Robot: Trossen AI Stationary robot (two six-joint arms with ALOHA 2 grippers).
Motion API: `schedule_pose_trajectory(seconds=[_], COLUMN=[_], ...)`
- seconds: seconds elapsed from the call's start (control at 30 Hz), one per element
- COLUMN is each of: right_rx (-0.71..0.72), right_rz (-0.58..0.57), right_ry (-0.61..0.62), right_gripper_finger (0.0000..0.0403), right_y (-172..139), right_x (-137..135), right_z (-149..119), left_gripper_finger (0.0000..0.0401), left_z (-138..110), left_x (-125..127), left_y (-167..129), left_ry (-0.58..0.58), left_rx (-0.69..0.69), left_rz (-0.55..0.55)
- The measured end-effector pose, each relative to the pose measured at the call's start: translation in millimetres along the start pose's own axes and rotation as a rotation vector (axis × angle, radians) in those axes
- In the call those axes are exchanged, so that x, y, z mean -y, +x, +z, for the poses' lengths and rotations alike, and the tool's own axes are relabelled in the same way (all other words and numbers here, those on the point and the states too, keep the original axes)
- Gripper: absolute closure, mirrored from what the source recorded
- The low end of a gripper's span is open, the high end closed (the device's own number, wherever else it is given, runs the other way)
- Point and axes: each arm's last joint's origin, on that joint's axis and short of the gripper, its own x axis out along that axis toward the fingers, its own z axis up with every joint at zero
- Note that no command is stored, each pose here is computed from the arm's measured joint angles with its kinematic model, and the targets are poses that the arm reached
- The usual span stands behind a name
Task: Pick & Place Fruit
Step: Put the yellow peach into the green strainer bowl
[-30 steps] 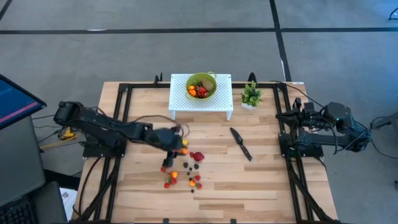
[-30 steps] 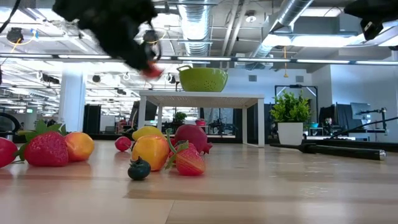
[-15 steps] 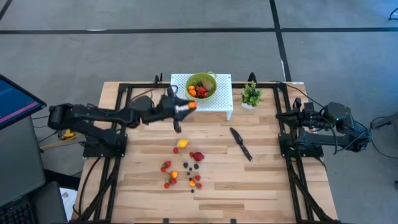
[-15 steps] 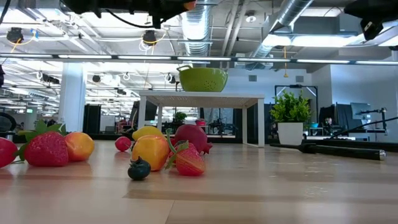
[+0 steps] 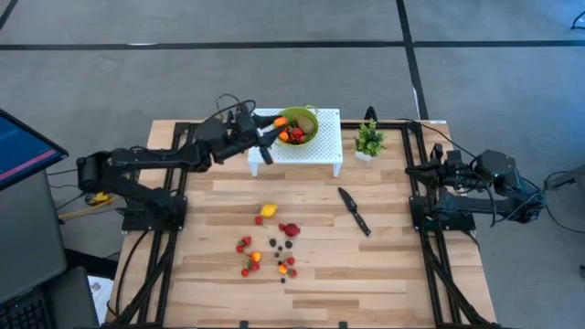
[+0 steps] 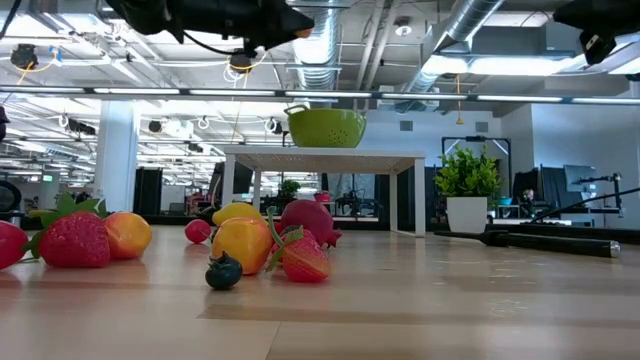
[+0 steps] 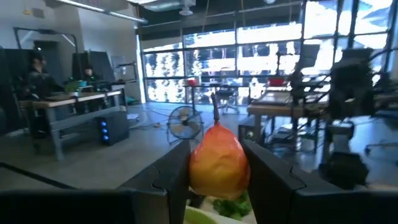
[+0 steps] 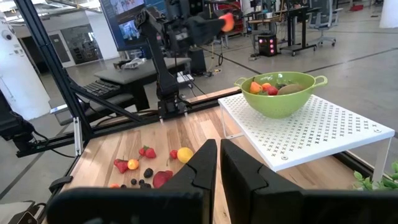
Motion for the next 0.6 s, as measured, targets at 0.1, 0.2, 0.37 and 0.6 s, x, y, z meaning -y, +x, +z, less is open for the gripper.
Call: schedule_pose_trajectory(seconds=[0.1,0.2,0.37,0.6], right_rx=[0.000,0.000,0.000,0.000], right_rz=[0.000,0.000,0.000,0.000], right_ry=[0.000,0.000,0.000,0.000], right_gripper_finger=[0.0386,0.0386,0.0386,0.0386], right_y=[0,0,0,0], right_x=[0,0,0,0], right_z=[0,0,0,0], left_gripper_finger=[0.0272,0.0272,0.0272,0.0272], left_z=[-9,-20,-45,-61], left_x=[-5,-12,-28,-32], left_y=[13,25,33,35], left_ry=[0.063,0.094,0.098,0.091], left_rx=[-0.044,-0.104,-0.213,-0.309], left_rz=[0.018,0.036,0.085,0.091])
